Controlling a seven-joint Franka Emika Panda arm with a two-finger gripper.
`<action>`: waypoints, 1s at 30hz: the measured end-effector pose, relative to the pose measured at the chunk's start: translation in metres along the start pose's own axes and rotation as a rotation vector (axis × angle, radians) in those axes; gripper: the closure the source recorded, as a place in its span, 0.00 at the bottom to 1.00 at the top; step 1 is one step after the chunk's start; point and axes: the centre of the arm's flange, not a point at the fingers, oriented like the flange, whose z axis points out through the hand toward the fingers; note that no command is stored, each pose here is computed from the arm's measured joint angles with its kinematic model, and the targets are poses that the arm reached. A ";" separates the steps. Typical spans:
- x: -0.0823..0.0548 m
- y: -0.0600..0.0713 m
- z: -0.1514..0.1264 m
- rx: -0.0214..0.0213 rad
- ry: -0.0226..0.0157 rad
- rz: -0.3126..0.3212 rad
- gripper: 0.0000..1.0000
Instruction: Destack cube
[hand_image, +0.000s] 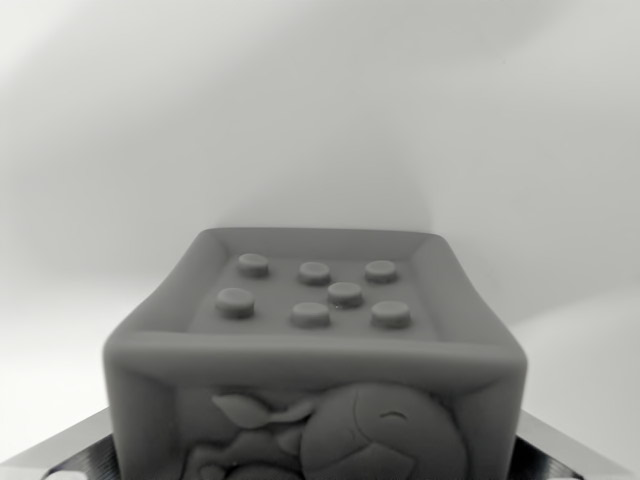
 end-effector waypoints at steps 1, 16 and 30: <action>0.000 0.000 0.001 0.0000 0.0000 0.000 1.00; 0.000 -0.001 0.001 0.0023 -0.0003 0.000 0.00; 0.000 0.000 0.004 0.0009 -0.0001 0.000 0.00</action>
